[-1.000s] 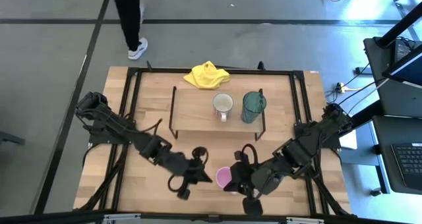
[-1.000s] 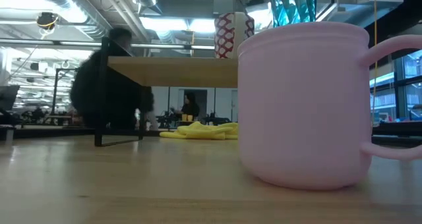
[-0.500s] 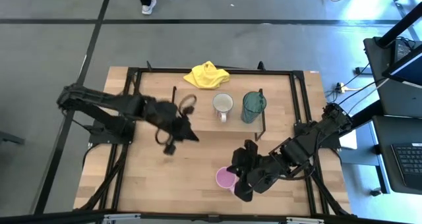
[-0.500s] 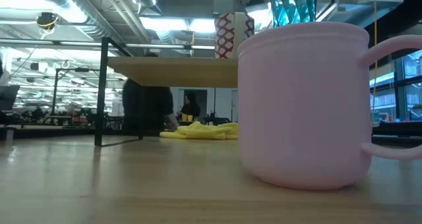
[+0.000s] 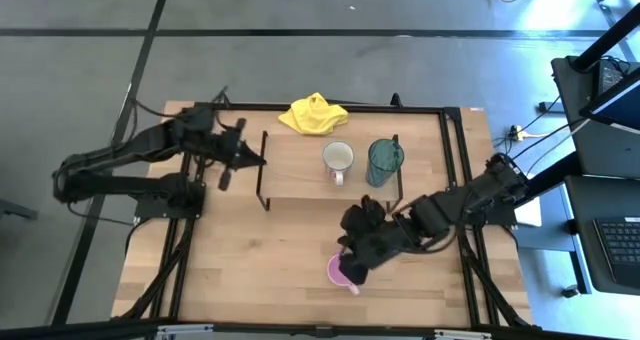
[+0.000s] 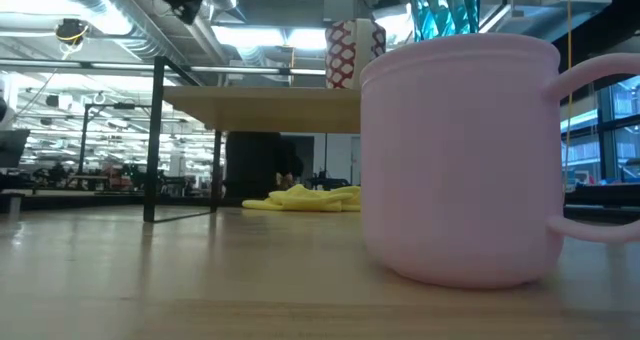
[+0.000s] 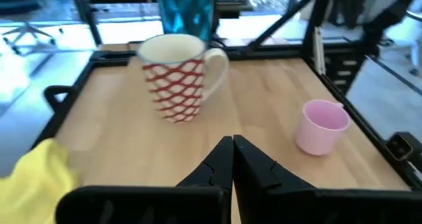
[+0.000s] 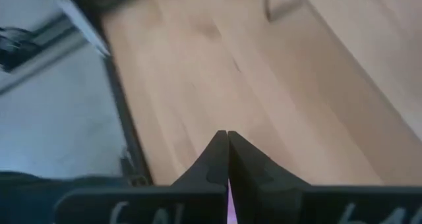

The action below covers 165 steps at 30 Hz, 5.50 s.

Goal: Stack small to large cups/mugs on shelf
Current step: Put the pink mug on the shelf

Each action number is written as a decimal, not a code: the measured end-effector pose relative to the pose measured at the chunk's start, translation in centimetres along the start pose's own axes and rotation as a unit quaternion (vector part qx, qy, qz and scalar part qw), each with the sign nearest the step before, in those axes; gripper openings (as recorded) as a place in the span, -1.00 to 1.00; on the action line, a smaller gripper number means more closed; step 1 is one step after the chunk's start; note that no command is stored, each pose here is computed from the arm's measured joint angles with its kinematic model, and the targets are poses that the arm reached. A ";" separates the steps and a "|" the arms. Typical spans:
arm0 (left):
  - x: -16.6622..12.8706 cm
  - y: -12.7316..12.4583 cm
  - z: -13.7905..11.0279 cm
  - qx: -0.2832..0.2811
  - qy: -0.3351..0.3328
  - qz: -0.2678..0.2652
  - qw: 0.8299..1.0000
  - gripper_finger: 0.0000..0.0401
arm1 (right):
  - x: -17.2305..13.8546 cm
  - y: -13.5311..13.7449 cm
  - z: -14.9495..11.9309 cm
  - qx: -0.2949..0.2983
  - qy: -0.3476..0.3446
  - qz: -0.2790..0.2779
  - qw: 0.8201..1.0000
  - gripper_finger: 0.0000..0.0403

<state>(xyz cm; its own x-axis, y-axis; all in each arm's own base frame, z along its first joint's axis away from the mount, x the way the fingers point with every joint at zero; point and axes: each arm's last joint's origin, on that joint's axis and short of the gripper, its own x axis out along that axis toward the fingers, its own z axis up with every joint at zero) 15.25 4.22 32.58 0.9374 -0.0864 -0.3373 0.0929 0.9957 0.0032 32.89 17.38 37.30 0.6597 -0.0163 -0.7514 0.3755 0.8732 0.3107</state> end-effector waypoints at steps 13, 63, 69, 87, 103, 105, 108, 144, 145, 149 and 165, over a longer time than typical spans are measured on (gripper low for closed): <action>-3.4 -1.8 -4.9 -0.125 -0.001 0.112 0.986 -0.99 | 3.5 -1.4 -2.0 0.075 0.166 -0.081 0.980 -0.96; -3.8 -4.0 -7.6 -0.205 0.040 0.125 0.970 -1.00 | 14.8 -1.9 -5.3 0.168 0.268 -0.183 0.931 -0.20; -3.8 -4.0 -7.7 -0.206 0.048 0.126 0.969 -1.00 | 15.1 -1.9 -5.6 0.162 0.279 -0.180 0.929 -0.33; -3.9 -4.0 -8.1 -0.209 0.066 0.129 0.967 -1.00 | 15.6 -1.6 -5.0 0.179 0.276 -0.147 0.933 -0.90; -3.8 -4.2 -8.1 -0.236 0.069 0.114 0.962 -0.99 | 18.2 -2.3 0.8 0.223 0.129 -0.011 0.966 -0.83; -3.8 -4.3 -8.1 -0.243 0.069 0.108 0.961 -0.99 | 18.3 -2.4 1.1 0.224 0.122 -0.009 0.967 -0.79; -3.8 -4.6 -8.1 -0.248 0.071 0.096 0.961 -1.00 | 18.2 -2.4 1.0 0.220 0.124 -0.010 0.967 -0.74; -1.5 -11.8 -11.9 -0.339 0.305 0.051 0.889 -0.60 | 16.6 0.1 1.2 0.118 0.102 0.044 0.987 -0.40; -1.4 -11.9 -11.8 -0.339 0.299 0.046 0.891 -0.58 | 16.5 0.2 1.5 0.115 0.094 0.052 0.988 -0.34; -1.3 -12.3 -11.6 -0.320 0.290 0.029 0.901 -0.51 | 15.9 0.7 2.5 0.106 0.075 0.073 0.989 -0.14; -0.2 -12.9 -14.2 -0.270 0.283 -0.011 0.920 -0.50 | 12.8 1.8 4.6 0.083 0.058 0.093 0.991 -0.02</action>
<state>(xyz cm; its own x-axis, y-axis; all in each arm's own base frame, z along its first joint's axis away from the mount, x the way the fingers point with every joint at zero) 9.05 -8.09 19.25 0.5978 -0.2265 -0.7690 -0.2144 0.8792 -0.4256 44.96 16.52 30.91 0.6516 0.2010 -0.7315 0.3631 0.7640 0.5334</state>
